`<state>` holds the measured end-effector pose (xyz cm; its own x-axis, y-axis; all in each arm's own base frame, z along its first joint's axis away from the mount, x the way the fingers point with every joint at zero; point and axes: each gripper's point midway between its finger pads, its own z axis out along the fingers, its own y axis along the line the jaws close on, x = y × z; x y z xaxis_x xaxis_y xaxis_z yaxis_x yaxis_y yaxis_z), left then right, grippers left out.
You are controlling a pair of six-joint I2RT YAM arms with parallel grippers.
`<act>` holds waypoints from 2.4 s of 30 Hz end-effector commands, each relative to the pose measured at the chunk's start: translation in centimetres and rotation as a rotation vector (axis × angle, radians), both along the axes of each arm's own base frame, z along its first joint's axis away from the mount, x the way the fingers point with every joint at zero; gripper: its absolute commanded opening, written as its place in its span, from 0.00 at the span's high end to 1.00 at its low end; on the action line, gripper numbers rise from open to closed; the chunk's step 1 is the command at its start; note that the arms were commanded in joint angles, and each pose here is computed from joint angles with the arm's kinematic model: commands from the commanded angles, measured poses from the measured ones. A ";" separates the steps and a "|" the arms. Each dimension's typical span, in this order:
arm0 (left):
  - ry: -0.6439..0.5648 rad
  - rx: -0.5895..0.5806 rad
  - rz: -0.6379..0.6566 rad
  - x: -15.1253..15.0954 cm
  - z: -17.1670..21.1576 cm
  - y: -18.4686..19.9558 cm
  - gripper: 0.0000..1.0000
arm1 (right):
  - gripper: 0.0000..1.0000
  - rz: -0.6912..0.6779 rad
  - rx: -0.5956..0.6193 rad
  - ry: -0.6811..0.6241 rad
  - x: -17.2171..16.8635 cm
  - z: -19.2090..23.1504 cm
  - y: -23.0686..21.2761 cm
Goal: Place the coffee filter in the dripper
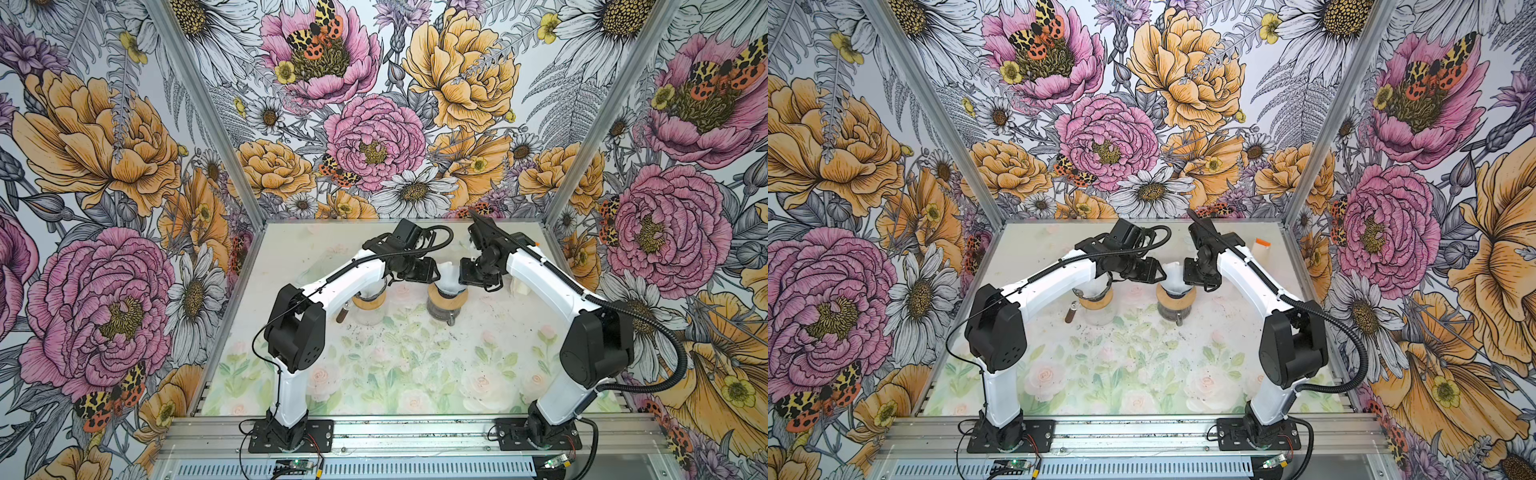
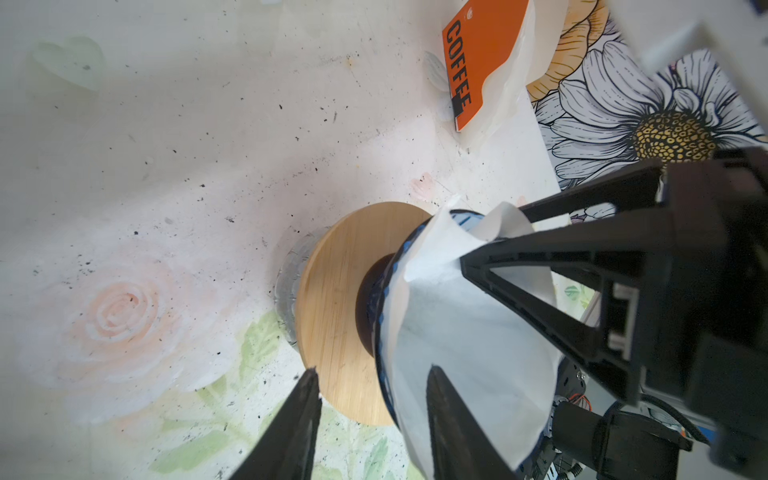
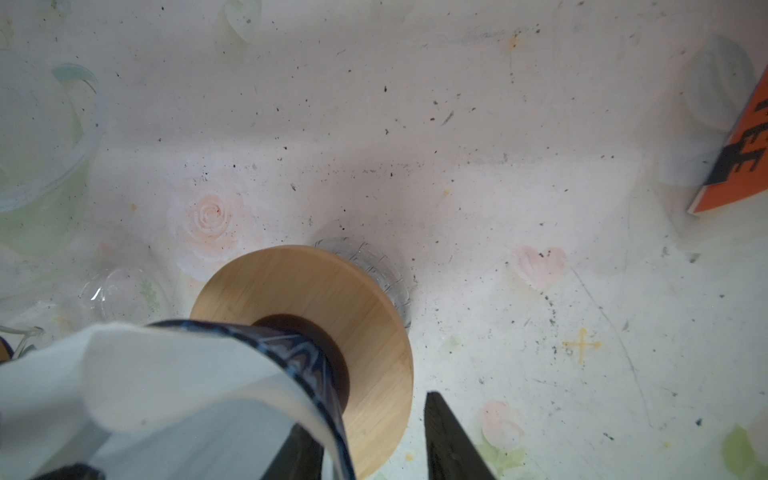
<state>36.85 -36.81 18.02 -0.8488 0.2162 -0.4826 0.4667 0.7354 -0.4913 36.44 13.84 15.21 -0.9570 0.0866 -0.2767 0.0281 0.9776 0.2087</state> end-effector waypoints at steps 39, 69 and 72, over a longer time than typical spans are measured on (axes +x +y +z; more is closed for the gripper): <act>-0.697 -0.002 0.229 -0.6 17.5 11.2 0.03 | 0.19 -0.137 0.034 -0.655 -0.4 14.3 -3.9; -0.726 0.393 1.226 -7.6 1.8 42.8 0.01 | 0.01 -0.316 -0.302 -1.018 -0.7 4.4 -14.2; -0.746 0.444 1.298 -7.7 0.8 44.1 0.01 | 0.00 -0.286 -0.357 -0.995 -0.4 2.5 -14.4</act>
<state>29.08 5.17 17.05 -0.3070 -0.2033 -0.9297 -0.4387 0.8972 -0.0514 34.71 -0.31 15.22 -0.3679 0.0797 -0.9264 0.2385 0.9711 -0.0112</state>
